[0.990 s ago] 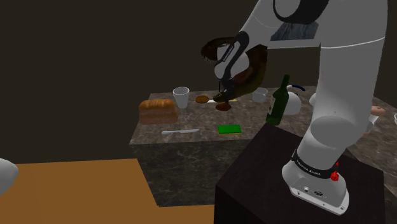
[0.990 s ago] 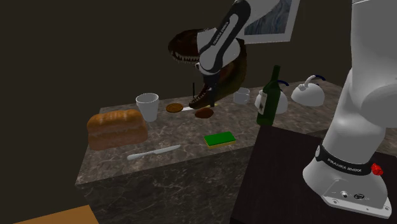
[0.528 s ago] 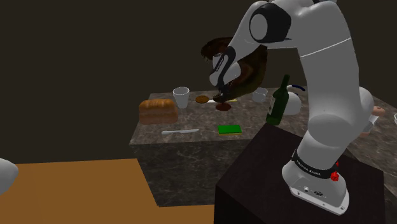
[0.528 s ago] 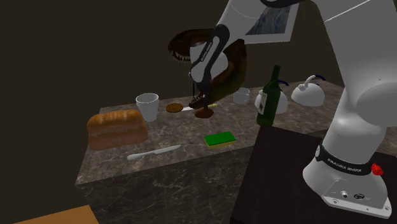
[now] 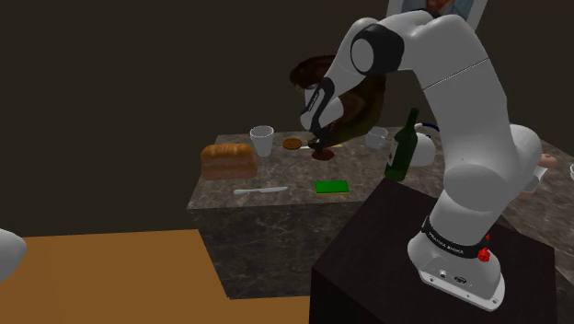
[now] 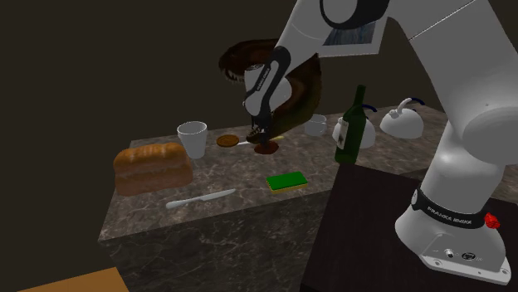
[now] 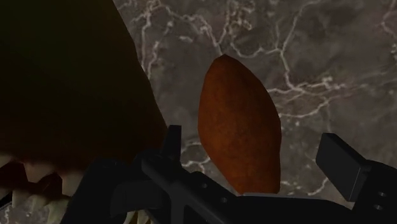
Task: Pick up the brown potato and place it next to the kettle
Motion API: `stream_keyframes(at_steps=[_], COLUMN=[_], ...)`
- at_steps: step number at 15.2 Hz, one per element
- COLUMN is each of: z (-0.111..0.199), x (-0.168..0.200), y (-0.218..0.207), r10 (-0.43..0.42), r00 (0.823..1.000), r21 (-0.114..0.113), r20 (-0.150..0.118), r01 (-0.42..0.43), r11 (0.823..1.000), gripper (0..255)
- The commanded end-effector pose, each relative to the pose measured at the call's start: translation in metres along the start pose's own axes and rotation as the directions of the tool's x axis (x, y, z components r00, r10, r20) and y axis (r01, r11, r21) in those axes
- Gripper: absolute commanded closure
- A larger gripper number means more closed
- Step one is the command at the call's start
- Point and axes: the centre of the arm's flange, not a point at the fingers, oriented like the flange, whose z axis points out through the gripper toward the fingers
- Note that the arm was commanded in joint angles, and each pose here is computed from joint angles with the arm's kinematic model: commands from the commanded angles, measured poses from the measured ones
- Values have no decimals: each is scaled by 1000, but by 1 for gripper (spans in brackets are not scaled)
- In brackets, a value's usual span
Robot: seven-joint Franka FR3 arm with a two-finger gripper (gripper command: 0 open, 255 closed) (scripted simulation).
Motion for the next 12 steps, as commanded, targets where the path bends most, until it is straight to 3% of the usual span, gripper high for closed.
stream_keyframes(at_steps=[1, 9, 10, 12], z=[27, 27, 29, 26], x=[-3, -3, -2, -1], y=[0, 0, 0, 1], r10=[-1, -1, -1, -1], r00=[1000, 1000, 1000, 1000], r21=[-6, -6, -6, -6], r20=[-2, -2, -2, -1], r01=[1, 1, 1, 1], r11=[1000, 1000, 1000, 1000], gripper=[0, 0, 255, 255])
